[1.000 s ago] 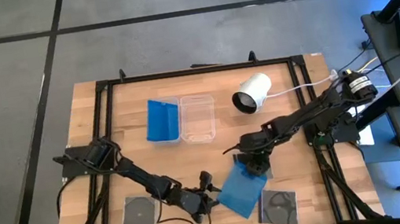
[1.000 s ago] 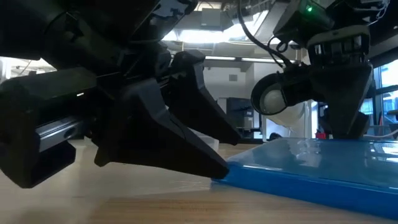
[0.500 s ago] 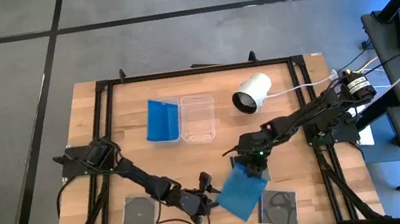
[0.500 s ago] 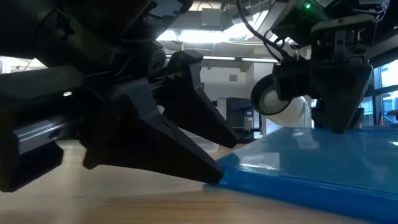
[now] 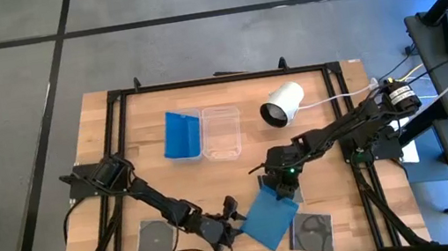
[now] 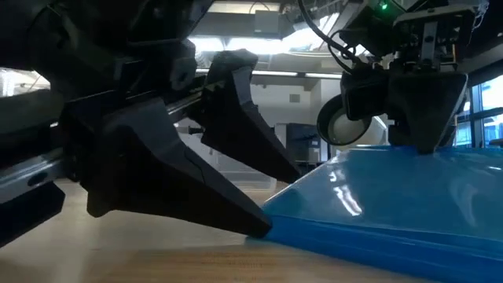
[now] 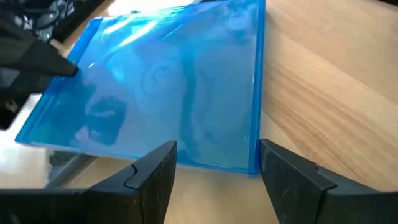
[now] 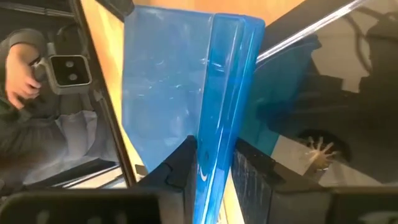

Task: Pick & place jewel cases by type
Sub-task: Put the blue cd case into the left transparent bin

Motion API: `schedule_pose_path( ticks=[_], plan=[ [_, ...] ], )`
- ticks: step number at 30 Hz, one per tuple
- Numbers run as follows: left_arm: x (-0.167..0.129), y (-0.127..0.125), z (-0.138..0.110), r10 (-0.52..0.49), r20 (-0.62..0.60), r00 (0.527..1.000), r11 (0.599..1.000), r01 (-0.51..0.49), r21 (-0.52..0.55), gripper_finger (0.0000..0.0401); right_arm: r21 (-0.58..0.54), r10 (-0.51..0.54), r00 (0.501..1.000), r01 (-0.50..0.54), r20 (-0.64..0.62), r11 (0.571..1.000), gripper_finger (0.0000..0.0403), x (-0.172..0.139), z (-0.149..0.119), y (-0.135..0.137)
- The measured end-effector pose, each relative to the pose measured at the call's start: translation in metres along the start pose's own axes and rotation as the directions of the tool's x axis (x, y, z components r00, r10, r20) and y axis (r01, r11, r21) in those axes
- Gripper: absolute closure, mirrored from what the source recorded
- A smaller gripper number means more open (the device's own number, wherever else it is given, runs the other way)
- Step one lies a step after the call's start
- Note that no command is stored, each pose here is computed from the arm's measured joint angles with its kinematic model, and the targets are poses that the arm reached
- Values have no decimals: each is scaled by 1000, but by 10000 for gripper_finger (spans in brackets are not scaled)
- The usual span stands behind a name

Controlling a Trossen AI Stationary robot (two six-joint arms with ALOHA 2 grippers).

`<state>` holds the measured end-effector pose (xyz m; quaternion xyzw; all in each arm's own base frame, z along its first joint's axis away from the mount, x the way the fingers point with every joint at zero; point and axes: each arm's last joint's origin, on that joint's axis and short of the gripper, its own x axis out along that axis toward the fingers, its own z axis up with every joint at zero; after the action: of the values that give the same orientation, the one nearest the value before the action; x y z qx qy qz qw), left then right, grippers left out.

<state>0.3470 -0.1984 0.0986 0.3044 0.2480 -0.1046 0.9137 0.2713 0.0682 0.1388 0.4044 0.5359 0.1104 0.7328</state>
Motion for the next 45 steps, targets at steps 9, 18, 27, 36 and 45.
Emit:
schedule_pose_path(
  ticks=[9, 18, 27, 36, 45],
  plan=[
    [-14, -2, 13, 15, 25, 1000, 998, -16, 56, 180, -52, 15, 1000, -14, 6, 999, 322, -3, 4, -2],
    [-39, -2, 33, 97, 36, 995, 989, -101, 111, 180, -85, 36, 999, -34, 25, 996, 323, -4, 7, 0],
    [-40, 3, 29, 135, -25, 991, 978, -129, 165, 180, -163, 105, 992, -92, 74, 982, 324, -5, 13, 7],
    [-89, 18, 54, 194, -26, 981, 937, -177, 303, 180, -213, 137, 989, -124, 51, 969, 324, -6, 14, 7],
    [-89, 16, 51, 155, -49, 987, 771, -90, 630, 180, -324, 299, 952, -264, 60, 908, 330, -10, 21, 20]
  ],
)
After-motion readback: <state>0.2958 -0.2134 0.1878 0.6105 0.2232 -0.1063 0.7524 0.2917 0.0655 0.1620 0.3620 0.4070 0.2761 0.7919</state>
